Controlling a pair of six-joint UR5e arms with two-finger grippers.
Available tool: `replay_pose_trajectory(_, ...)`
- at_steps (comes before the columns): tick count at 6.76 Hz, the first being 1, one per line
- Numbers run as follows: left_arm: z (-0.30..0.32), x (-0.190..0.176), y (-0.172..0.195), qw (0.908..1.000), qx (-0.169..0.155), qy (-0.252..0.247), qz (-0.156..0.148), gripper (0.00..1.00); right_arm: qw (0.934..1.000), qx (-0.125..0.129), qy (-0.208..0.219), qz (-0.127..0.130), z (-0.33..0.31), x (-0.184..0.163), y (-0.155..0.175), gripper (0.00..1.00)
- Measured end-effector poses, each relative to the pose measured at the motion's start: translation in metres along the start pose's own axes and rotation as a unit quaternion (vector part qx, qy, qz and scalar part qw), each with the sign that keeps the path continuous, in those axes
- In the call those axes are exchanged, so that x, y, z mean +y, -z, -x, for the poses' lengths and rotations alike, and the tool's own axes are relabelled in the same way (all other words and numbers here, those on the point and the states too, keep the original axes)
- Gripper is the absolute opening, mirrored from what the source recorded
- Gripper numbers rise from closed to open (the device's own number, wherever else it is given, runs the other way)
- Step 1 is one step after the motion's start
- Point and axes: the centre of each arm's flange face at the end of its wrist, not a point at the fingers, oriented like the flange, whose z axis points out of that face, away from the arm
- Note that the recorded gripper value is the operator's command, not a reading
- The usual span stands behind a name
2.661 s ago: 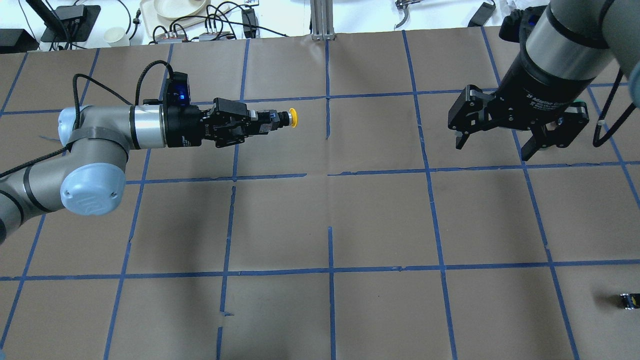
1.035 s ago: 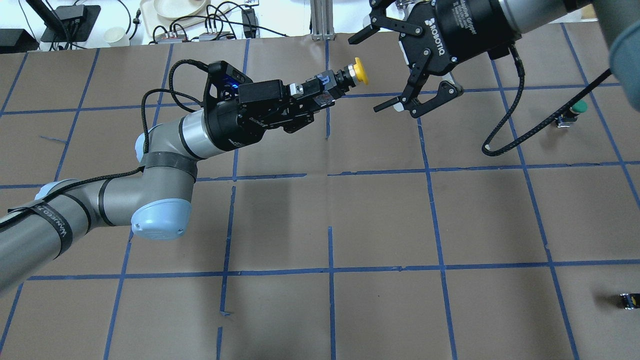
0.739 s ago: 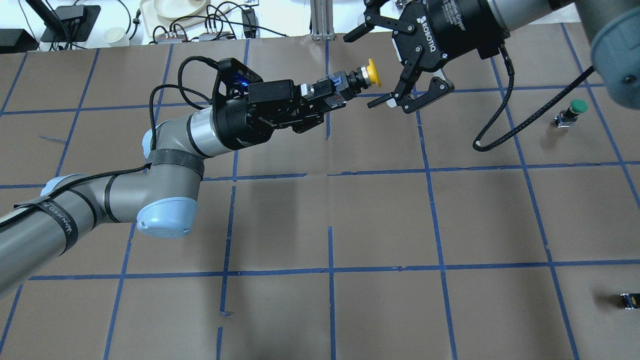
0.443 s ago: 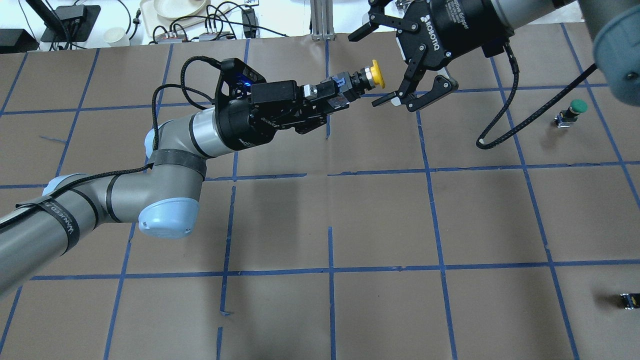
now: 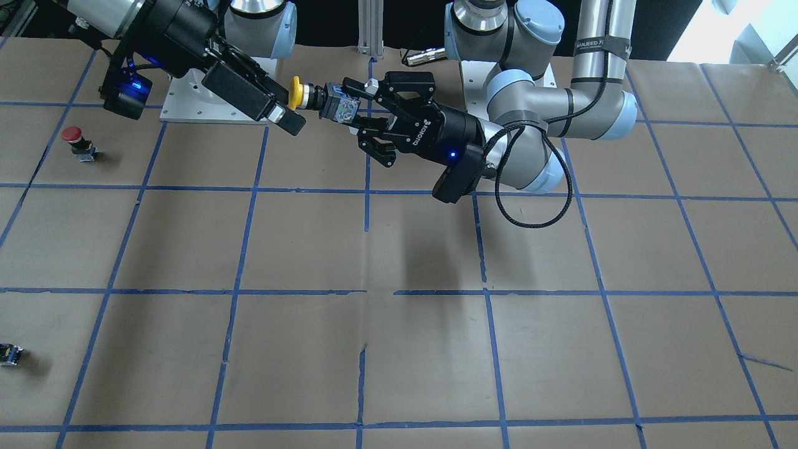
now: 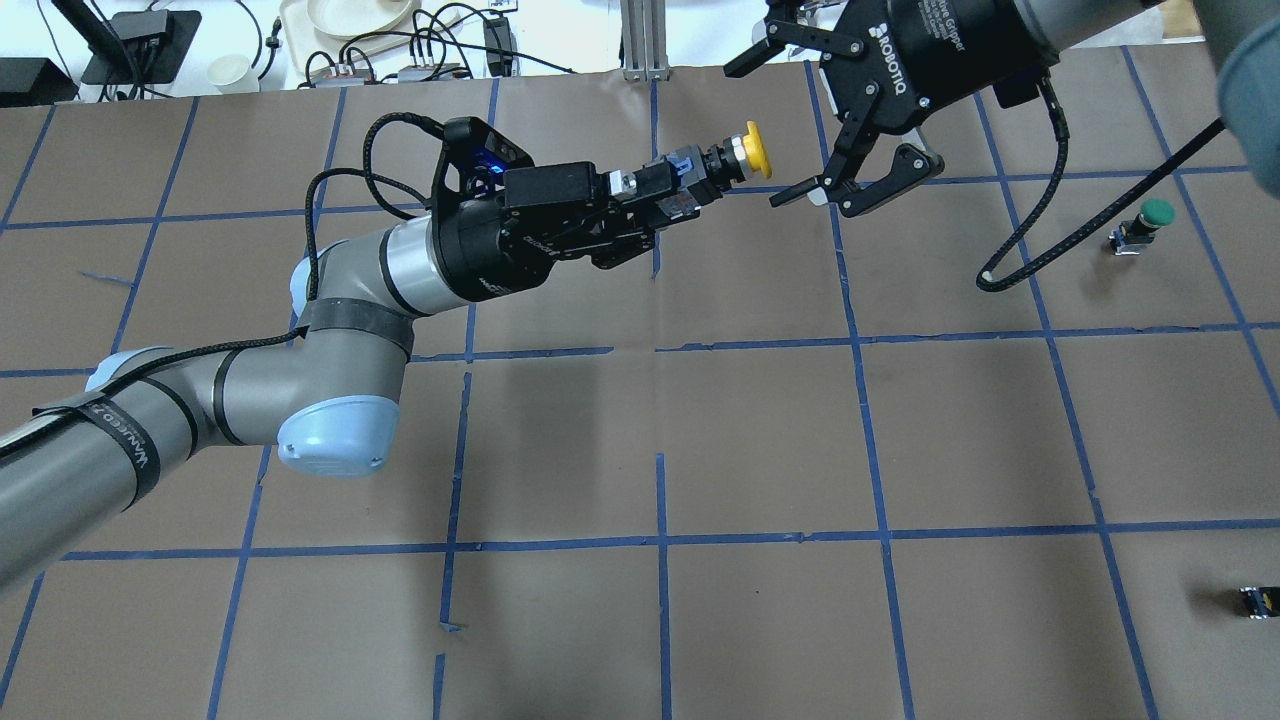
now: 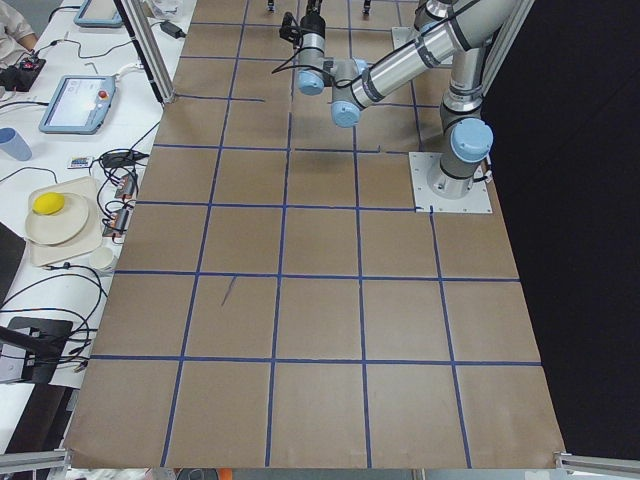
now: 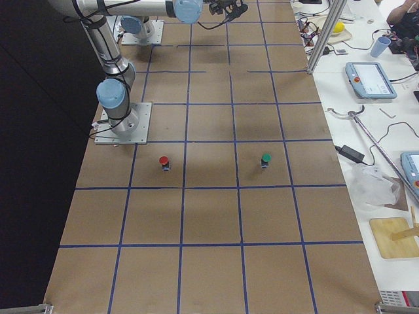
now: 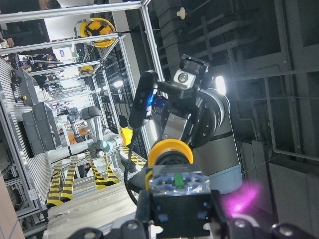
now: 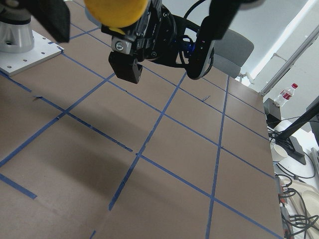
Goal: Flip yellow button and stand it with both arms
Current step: 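Grasp the yellow button's cap with the right gripper while the left gripper holds it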
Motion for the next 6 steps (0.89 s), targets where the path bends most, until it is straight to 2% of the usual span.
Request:
replay_pose_trajectory(1,-0.0001,0.0003,0.0,1.0,0.0,0.0,0.0,0.06,1.0,-0.001,0.0,0.002,-0.0004,0.0015,0.0006,0.8)
replay_pose_trajectory(3,-0.0004,0.0011,-0.0001,1.0,0.0,0.008,0.0,0.06,1.0,-0.001,-0.002,0.006,-0.0014,0.0018,-0.0002,0.32)
replay_pose_trajectory(4,-0.0007,0.0015,0.0,0.9999,0.0,0.011,0.0,0.06,0.9999,-0.003,-0.003,0.01,-0.0014,0.0021,-0.0007,0.21)
replay_pose_trajectory(5,-0.0003,0.0018,0.0004,0.9999,-0.001,0.012,0.0,0.06,0.9998,-0.007,-0.004,0.018,-0.0007,0.0032,-0.0011,0.17)
replay_pose_trajectory(6,0.0003,0.0021,0.0008,0.9999,-0.001,0.014,-0.001,0.11,0.9997,-0.01,-0.004,0.023,-0.0002,0.004,-0.0011,0.16)
